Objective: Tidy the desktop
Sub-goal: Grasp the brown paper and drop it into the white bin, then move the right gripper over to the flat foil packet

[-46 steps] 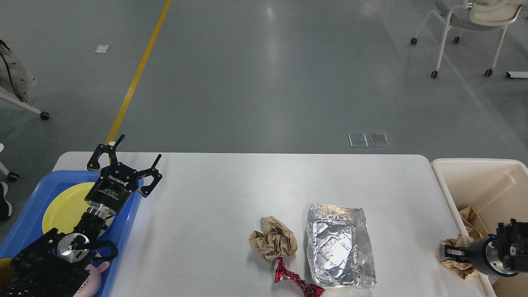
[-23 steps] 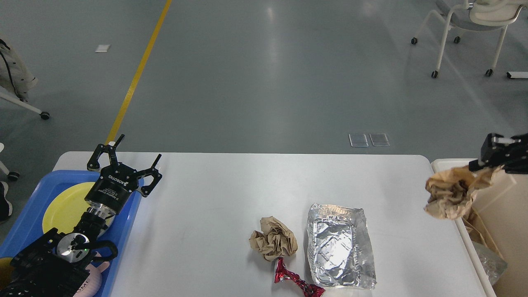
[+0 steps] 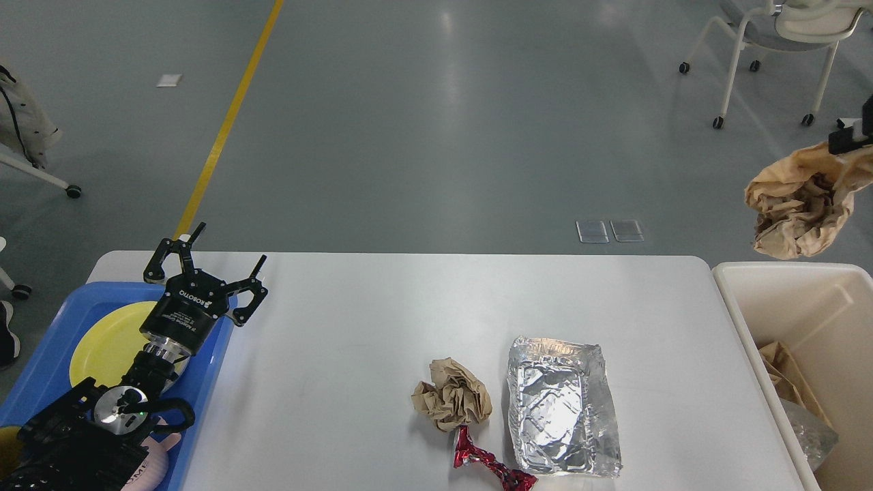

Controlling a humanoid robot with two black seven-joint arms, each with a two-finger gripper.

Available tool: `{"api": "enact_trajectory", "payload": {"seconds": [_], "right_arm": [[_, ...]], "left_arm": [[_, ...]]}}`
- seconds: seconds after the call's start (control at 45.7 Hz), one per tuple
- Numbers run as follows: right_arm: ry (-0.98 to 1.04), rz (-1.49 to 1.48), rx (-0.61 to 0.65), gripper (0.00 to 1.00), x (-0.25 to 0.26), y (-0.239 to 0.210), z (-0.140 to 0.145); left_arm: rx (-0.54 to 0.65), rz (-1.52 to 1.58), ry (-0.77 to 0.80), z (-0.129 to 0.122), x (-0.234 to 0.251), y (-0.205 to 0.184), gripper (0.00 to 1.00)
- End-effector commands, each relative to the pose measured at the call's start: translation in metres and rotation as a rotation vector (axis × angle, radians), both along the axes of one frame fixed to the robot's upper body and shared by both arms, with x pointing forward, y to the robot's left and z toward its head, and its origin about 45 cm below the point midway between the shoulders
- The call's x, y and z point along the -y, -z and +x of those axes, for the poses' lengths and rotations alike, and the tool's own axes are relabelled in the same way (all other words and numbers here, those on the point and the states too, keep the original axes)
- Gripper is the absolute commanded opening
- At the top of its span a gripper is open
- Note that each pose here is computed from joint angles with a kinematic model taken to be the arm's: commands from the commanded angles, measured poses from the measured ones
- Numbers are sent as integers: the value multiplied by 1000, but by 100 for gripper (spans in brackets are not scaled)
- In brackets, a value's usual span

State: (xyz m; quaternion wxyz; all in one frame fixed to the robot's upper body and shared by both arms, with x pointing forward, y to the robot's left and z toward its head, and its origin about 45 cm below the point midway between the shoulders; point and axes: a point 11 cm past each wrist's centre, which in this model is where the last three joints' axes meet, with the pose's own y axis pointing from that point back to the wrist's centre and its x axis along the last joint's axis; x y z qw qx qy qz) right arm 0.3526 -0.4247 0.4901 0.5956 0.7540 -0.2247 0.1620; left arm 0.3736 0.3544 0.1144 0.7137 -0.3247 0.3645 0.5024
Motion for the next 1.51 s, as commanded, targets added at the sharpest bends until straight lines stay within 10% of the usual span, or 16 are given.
{"api": "enact_trajectory", "payload": {"seconds": [0.0,0.525,0.766,0.985,1.029,1.094,1.488], "right_arm": [[30,-55,17,0,16,-5,1],[385,-480,-53,0,212,167,-38],[457,-512,-82,0,228,312,-80],[435,-517,-49,0,214,352,-86],[429,-523,-35,26,212,355,-85],[432,-505,-17,100,207,358,-81],[429,-405,-45,100,179,372,-71]], "left_arm": [[0,0,0,0,0,0,99],[1,0,1,1,0,-1,99],[1,0,1,1,0,-1,99],[1,0,1,1,0,-1,99],[0,1,0,0,0,0,99],[0,1,1,0,0,0,99],[1,0,1,1,0,-1,99]]}}
